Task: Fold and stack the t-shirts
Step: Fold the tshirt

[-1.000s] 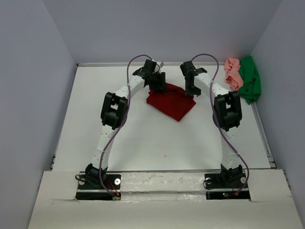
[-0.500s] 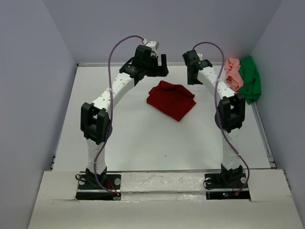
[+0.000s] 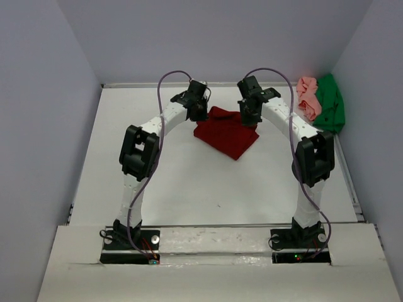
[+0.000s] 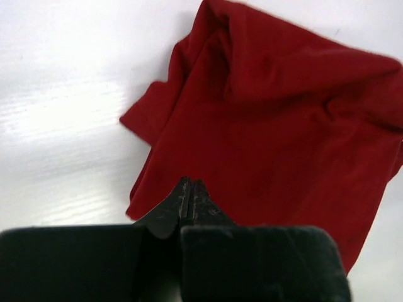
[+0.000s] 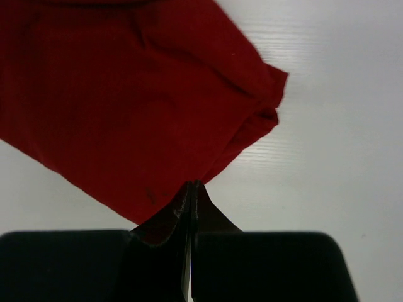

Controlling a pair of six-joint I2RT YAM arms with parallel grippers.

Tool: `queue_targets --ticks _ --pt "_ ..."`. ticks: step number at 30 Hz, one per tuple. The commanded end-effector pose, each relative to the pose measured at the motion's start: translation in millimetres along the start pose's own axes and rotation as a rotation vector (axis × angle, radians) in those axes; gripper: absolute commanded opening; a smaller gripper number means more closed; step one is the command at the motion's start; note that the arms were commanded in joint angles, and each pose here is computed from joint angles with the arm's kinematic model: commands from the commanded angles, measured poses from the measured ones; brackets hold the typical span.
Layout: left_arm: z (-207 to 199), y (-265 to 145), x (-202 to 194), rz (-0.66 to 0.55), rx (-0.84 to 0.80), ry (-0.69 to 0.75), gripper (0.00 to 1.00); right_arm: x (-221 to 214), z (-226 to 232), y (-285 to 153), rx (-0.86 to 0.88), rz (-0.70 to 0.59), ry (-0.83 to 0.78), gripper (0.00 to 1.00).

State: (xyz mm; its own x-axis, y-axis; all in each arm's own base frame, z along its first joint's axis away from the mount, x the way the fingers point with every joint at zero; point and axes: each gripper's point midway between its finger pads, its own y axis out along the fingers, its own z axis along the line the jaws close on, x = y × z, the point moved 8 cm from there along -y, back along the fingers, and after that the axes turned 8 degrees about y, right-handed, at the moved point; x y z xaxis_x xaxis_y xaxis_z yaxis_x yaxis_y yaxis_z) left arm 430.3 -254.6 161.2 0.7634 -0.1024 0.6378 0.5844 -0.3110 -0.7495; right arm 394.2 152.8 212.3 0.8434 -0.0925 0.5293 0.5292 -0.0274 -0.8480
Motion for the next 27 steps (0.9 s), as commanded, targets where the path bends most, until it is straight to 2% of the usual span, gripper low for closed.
queue_targets --ticks 1,14,21,27 --pt "-12.7 -19.5 45.8 -0.11 -0.058 0.016 0.0 -1.9 19.6 8.7 0.096 0.024 0.005 0.0" --pt "-13.2 15.7 36.2 -0.052 -0.112 0.005 0.0 -22.1 36.2 41.4 0.134 0.13 -0.019 0.0" --pt "-13.7 40.2 8.2 0.027 -0.158 -0.027 0.0 -46.9 38.4 50.4 0.116 0.184 -0.017 0.0" --pt "-11.7 40.9 -19.2 0.088 -0.17 -0.067 0.0 -70.1 44.4 47.4 0.121 0.218 -0.014 0.0"
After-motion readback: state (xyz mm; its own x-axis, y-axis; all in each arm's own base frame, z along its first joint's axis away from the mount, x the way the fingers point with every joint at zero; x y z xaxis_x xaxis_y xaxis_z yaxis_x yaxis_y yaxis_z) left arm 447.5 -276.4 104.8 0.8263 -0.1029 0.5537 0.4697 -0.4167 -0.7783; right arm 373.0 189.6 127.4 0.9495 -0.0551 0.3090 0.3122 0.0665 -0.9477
